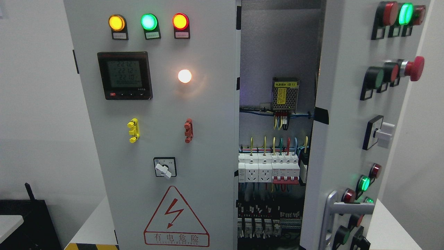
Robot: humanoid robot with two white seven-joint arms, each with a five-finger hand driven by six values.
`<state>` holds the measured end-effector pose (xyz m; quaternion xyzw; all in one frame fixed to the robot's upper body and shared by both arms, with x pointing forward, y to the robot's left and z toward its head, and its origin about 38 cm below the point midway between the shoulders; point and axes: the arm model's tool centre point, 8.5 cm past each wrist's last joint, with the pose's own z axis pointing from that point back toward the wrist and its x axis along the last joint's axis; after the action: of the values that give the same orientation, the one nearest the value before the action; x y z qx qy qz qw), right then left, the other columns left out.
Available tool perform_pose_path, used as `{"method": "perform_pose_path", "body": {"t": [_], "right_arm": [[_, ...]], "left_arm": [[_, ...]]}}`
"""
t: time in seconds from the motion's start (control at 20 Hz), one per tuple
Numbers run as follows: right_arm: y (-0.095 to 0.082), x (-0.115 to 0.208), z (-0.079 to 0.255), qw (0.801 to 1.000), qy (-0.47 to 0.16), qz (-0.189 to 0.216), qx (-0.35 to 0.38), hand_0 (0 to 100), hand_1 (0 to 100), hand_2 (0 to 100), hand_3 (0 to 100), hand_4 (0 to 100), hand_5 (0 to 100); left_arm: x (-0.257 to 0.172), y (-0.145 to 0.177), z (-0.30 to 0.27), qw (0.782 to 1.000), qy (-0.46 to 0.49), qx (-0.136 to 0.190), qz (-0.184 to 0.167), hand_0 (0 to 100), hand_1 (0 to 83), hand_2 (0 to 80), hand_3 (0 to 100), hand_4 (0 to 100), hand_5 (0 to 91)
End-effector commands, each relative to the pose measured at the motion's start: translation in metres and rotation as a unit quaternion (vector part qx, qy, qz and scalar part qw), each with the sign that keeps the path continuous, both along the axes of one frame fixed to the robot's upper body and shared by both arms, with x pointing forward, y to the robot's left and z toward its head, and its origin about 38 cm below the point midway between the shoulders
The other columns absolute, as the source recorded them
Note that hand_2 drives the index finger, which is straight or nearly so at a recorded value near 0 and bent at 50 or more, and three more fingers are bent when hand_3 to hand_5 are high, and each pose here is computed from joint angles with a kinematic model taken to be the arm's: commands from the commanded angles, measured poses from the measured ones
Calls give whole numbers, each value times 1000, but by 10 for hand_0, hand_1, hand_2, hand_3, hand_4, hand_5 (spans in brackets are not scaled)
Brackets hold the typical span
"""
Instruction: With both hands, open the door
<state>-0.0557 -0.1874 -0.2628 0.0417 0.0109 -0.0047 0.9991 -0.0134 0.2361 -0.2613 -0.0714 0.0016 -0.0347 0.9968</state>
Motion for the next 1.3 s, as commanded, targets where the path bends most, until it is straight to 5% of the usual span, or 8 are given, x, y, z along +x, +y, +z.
{"method": "perform_pose_path", "body": {"t": [0.0, 0.2, 0.3, 0.45, 0.65, 0.8, 1.0, 1.25], "right_arm": [[0, 0, 0, 1000, 1, 0, 0, 386, 0, 0, 0, 0, 0], [0, 1, 0, 1000, 0, 0, 0, 386, 0, 0, 0, 0, 0], [0, 0, 0, 1000, 1, 0, 0, 386, 0, 0, 0, 0, 0], [0, 0, 0, 1000, 1, 0, 0, 386, 0, 0, 0, 0, 0], [0, 0, 0, 1000, 1, 0, 0, 386, 0, 0, 0, 0, 0], [0, 0, 0, 1000, 1, 0, 0, 386, 0, 0, 0, 0, 0], [0, 0, 0, 1000, 1, 0, 0, 386, 0, 0, 0, 0, 0], [0, 0, 0, 1000, 1, 0, 0, 386, 0, 0, 0, 0, 0]], "left_arm": [[-3, -4, 0, 1000, 1, -3, 13, 0, 0, 0, 0, 0, 0], [5, -4, -1, 1000, -19, -5, 19, 0, 0, 0, 0, 0, 0], [22, 5, 1, 993, -84, -43, 68, 0, 0, 0, 0, 0, 0], [67, 109, 72, 954, -281, -91, 53, 0, 0, 0, 0, 0, 0], [111, 234, 218, 871, -480, -46, 89, 0, 0, 0, 0, 0, 0], [153, 294, 313, 815, -571, -41, 90, 0, 0, 0, 0, 0, 0], [219, 347, 449, 748, -658, -73, 45, 0, 0, 0, 0, 0, 0], [284, 335, 566, 695, -699, -152, -66, 0, 0, 0, 0, 0, 0]]}}
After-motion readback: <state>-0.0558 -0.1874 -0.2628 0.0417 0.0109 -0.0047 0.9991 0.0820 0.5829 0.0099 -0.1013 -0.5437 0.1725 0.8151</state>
